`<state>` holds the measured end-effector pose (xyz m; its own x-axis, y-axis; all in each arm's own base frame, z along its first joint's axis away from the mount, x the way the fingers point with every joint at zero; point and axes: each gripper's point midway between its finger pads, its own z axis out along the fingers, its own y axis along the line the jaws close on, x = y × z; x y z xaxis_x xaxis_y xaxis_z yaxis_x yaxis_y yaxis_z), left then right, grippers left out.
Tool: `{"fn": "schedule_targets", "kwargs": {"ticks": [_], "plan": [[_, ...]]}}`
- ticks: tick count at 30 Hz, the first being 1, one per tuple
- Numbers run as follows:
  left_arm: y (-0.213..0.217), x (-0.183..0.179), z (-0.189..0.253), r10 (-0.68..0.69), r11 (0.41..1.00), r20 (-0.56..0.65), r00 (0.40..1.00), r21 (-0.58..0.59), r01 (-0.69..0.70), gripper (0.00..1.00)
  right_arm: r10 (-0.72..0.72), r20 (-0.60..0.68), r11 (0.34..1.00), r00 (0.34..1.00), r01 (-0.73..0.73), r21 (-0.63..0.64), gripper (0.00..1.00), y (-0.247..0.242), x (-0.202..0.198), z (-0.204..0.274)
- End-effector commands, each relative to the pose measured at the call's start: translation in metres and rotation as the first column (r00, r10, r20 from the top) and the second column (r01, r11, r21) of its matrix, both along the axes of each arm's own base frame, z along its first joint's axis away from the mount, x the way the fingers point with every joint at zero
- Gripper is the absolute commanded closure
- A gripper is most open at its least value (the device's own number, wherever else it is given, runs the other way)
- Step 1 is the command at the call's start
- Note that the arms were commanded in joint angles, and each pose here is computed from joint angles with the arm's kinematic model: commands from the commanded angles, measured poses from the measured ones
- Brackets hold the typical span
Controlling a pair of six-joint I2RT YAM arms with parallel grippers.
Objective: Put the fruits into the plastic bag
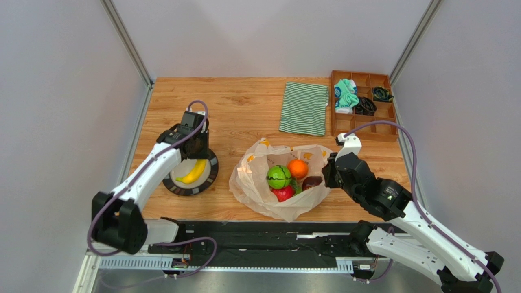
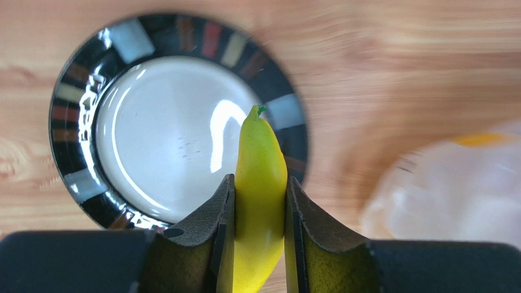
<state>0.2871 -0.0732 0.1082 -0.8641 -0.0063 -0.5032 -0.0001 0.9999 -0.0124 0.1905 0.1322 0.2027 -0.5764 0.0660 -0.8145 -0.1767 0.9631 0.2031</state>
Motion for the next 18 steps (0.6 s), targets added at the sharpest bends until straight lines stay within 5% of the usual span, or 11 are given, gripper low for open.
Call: {"fn": "schedule_targets", "kwargs": {"ticks": [1, 3, 4, 7, 10, 12, 18], "plan": [[-0.078, 0.006, 0.118, -0.142, 0.954, 0.379, 0.915, -0.194, 0.229, 1.00, -0.003, 0.033, 0.999, 0.999, 0.002, 0.038, 0.97, 0.006, 0.005, 0.010], [-0.105, -0.008, 0.177, -0.143, 0.898, 0.557, 0.818, -0.274, 0.343, 1.00, 0.002, 0.034, 0.999, 0.999, -0.003, 0.045, 0.97, 0.008, 0.006, 0.012], [-0.131, -0.023, 0.226, -0.117, 0.825, 0.697, 0.708, -0.329, 0.460, 1.00, 0.002, 0.033, 0.999, 0.999, -0.004, 0.047, 0.97, 0.008, 0.005, 0.011], [-0.174, -0.063, 0.294, -0.052, 0.645, 0.869, 0.492, -0.347, 0.681, 1.00, 0.000, 0.033, 0.999, 0.999, -0.002, 0.051, 0.97, 0.007, 0.004, 0.011], [-0.222, -0.089, 0.314, -0.065, 0.524, 0.921, 0.383, -0.295, 0.799, 1.00, -0.003, 0.037, 0.998, 0.999, 0.001, 0.058, 0.97, 0.006, 0.003, 0.012], [-0.248, -0.096, 0.317, -0.099, 0.483, 0.926, 0.365, -0.276, 0.831, 1.00, -0.003, 0.038, 0.998, 0.999, 0.000, 0.062, 0.97, 0.005, 0.002, 0.013], [-0.330, -0.100, 0.277, -0.183, 0.402, 0.869, 0.461, -0.361, 0.841, 1.00, -0.012, 0.040, 0.998, 0.999, 0.009, 0.064, 0.97, 0.000, -0.001, 0.014]]}}
